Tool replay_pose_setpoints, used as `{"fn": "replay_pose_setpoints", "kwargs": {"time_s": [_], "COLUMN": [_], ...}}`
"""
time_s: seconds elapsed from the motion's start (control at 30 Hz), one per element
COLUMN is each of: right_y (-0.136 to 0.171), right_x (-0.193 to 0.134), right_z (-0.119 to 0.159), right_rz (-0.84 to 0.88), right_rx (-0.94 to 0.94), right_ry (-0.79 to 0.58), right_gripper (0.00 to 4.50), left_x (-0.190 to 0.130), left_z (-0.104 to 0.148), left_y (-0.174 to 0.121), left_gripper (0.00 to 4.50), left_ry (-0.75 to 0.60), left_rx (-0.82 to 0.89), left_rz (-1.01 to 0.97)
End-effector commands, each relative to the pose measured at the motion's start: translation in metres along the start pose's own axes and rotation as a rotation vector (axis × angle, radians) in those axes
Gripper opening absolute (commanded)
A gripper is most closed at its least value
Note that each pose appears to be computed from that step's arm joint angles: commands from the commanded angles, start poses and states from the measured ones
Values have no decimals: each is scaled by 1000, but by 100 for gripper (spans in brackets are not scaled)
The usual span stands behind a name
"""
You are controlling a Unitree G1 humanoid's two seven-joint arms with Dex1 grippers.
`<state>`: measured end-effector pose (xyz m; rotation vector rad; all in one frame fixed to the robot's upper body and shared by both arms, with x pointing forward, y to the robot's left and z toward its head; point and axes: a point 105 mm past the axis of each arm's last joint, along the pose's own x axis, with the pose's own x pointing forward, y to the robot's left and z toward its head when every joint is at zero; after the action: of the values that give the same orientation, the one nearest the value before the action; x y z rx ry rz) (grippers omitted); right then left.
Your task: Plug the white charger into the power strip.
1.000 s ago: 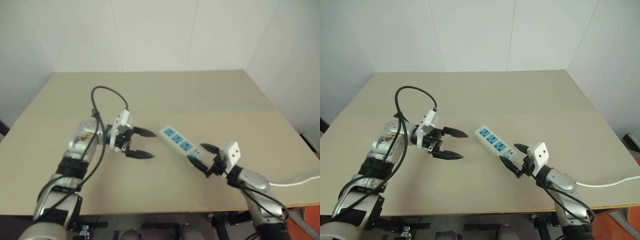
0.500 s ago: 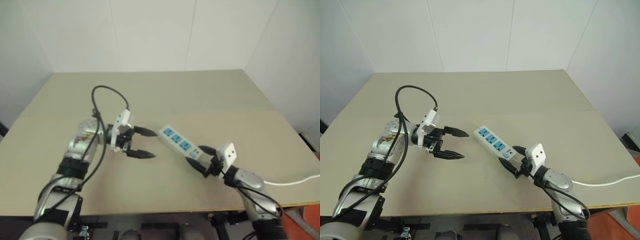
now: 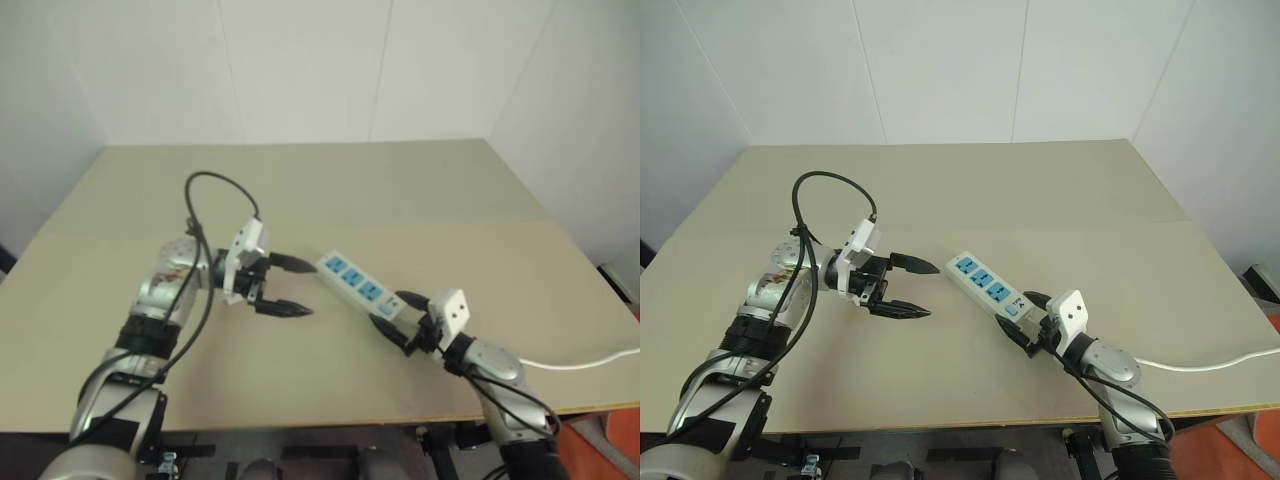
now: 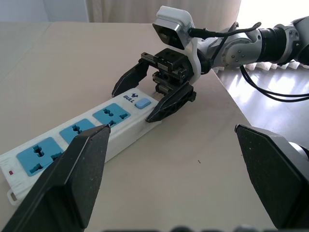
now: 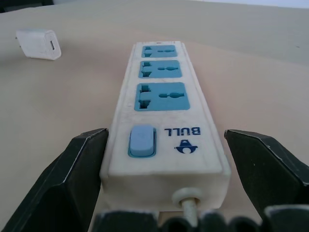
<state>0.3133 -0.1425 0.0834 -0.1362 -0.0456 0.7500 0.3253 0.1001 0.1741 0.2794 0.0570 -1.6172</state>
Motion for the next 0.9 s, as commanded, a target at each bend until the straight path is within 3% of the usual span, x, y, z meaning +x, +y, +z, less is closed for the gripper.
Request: {"fn": "replay_pose_setpoints", "kwargs": {"time_s": [0.03, 0.8, 0.9], "right_y": [0, -5, -6], "right_x": [1, -1, 0], "right_z": [6, 3, 3], "right_rz": [-2, -21, -36], "right_rx": [-24, 62, 66], "right_ry": [-29, -40, -49], "right_gripper": [449, 449, 395], "left_x": [1, 5, 5], "left_z": [9, 8, 7], "left_y": [-2, -4, -4], "left_gripper": [450, 450, 450], "left_ry": [-15, -35, -36], "left_rx": [40, 24, 24], "left_rz": [-10, -8, -9]}}
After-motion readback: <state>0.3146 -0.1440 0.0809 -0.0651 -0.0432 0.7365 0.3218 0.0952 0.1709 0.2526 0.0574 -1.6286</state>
